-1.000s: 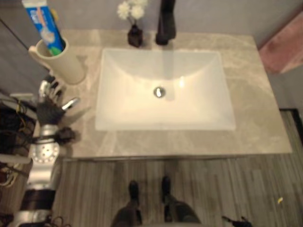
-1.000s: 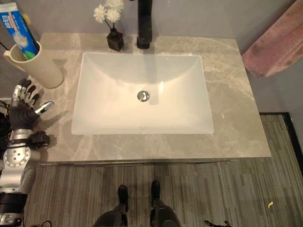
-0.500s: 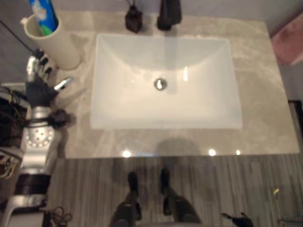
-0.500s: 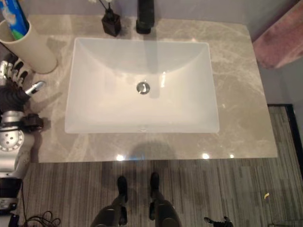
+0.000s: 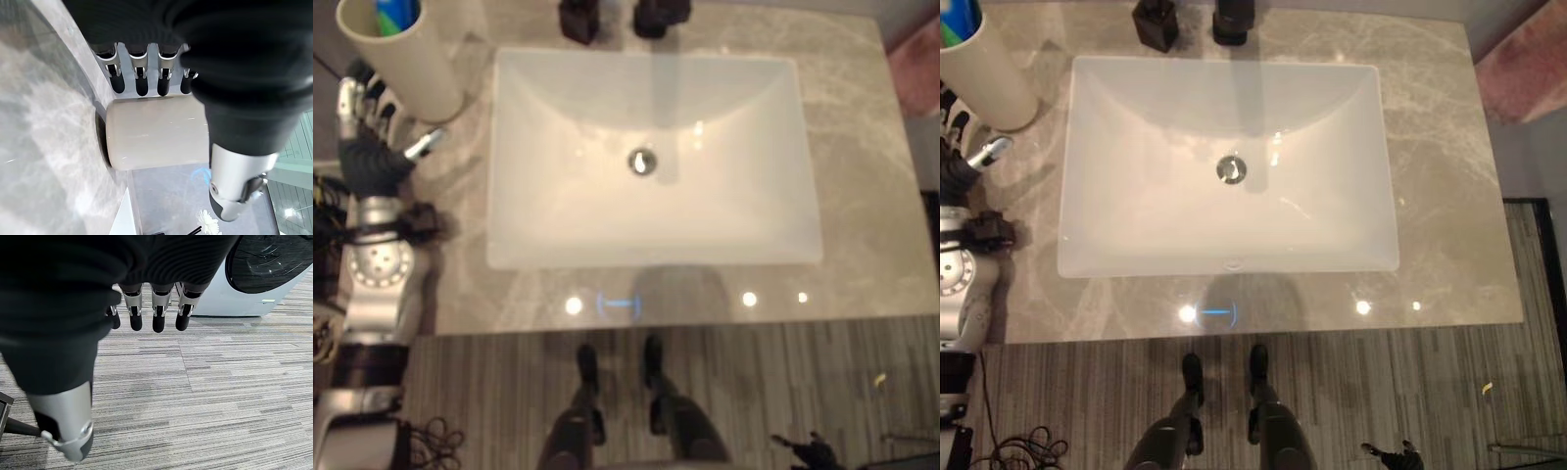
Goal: Put brush and paste in cup on sink, flatten towel.
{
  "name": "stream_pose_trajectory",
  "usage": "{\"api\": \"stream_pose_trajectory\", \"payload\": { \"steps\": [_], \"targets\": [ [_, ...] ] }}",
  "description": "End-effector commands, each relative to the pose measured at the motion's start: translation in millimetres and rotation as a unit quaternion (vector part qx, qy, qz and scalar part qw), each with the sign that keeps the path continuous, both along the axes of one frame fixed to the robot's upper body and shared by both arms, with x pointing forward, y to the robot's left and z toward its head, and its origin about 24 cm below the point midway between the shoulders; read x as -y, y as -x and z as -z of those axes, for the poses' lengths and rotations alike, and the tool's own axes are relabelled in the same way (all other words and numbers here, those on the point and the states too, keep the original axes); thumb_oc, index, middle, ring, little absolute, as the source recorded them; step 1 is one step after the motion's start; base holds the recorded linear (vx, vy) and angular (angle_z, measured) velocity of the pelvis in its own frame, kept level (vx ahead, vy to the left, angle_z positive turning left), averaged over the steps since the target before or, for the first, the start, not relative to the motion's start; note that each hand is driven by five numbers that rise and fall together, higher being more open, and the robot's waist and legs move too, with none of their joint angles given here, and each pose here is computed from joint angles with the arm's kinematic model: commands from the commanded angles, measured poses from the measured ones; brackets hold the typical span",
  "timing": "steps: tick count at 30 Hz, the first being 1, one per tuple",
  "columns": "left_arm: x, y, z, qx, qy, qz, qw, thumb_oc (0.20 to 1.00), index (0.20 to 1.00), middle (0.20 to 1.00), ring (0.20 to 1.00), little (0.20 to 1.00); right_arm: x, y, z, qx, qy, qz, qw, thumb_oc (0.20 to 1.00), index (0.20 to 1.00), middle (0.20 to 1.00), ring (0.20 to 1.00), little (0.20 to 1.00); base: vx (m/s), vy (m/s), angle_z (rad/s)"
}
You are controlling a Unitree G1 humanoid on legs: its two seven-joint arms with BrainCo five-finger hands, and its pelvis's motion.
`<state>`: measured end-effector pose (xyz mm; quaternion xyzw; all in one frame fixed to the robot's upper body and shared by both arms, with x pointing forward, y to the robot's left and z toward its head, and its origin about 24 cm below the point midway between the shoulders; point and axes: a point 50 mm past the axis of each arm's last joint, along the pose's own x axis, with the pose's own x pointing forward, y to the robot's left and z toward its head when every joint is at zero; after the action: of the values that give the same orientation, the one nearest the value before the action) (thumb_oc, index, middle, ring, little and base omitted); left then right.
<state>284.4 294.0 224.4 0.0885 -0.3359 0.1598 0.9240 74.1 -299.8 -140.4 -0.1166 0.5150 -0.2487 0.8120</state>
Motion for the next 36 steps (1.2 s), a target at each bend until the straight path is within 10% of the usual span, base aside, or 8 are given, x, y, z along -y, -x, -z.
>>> {"api": "stream_pose_trajectory", "payload": {
  "steps": [1, 4, 6, 36],
  "targets": [
    [-7, 3, 26, -0.039, 0.000, -0.024, 0.999, 1.000, 1.000, 1.000, 1.000, 1.000, 12, 9, -4, -0.025, 0.028, -0.015, 0.999, 1.000, 1.000, 1.000, 1.000, 1.000, -0.01, -0.016, -0.08],
    [-9, 9, 38, -0.060, 0.001, -0.025, 0.998, 1.000, 1.000, 1.000, 1.000, 1.000, 15, 9, -5, -0.028, 0.031, -0.018, 0.999, 1.000, 1.000, 1.000, 1.000, 1.000, -0.01, -0.012, -0.03],
    [-10, 11, 43, -0.067, 0.007, -0.026, 0.997, 0.200, 0.200, 0.200, 0.200, 0.200, 17, 8, -6, -0.026, 0.033, -0.018, 0.999, 1.000, 1.000, 1.000, 1.000, 1.000, -0.04, -0.011, -0.01],
    [-3, 15, 54, -0.093, 0.015, 0.018, 0.995, 0.200, 0.200, 0.200, 0.200, 0.200, 15, 22, -2, -0.051, 0.017, -0.005, 0.999, 1.000, 1.000, 1.000, 1.000, 1.000, -0.03, -0.007, -0.01]
  ]
}}
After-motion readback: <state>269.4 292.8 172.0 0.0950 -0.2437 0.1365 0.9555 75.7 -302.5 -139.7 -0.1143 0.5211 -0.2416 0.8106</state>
